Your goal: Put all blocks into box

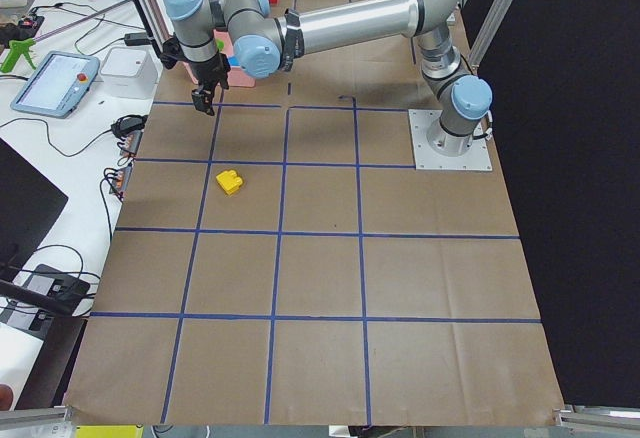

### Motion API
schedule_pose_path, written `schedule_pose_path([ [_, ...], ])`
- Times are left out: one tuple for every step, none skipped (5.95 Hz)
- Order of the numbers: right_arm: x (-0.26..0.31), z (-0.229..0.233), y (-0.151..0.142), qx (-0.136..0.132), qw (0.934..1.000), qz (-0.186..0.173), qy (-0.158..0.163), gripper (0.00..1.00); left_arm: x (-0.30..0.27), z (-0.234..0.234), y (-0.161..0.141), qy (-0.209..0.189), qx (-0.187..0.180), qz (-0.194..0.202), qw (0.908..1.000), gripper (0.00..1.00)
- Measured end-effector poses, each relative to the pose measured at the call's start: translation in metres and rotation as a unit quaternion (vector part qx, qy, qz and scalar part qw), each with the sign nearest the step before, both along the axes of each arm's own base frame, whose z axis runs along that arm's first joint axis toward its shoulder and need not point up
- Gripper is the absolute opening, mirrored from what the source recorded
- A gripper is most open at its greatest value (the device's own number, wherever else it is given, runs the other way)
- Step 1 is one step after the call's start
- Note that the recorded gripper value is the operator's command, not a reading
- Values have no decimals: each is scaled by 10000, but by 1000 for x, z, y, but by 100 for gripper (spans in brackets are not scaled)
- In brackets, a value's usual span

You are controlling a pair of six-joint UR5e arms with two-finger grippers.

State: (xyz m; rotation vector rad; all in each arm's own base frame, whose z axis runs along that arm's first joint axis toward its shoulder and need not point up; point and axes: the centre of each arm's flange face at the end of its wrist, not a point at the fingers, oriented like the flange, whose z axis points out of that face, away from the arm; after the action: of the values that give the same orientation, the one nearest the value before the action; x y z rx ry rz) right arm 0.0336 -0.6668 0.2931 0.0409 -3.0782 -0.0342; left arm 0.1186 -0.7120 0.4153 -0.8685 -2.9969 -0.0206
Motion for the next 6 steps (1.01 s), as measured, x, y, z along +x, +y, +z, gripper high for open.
schedule_pose_path([
  [1,-37,11,-130,9998,-167,8,91,12,-11,-4,-123,46,-817,9966,100],
  [3,-68,17,-204,9995,-231,-6,88,29,-29,-11,-189,59,-1406,9899,100],
  [4,-92,21,-181,9995,-252,-68,64,46,-57,-21,-198,57,-1633,9864,100],
  [5,-101,22,-142,9995,-247,-117,28,57,-92,-31,-194,27,-1657,9860,100],
  [4,-102,24,-111,9996,-217,-125,8,61,-129,-37,-166,-19,-1645,9862,100],
  [3,-101,25,-88,9998,-145,-105,3,62,-163,-32,-104,-27,-1609,9869,100],
])
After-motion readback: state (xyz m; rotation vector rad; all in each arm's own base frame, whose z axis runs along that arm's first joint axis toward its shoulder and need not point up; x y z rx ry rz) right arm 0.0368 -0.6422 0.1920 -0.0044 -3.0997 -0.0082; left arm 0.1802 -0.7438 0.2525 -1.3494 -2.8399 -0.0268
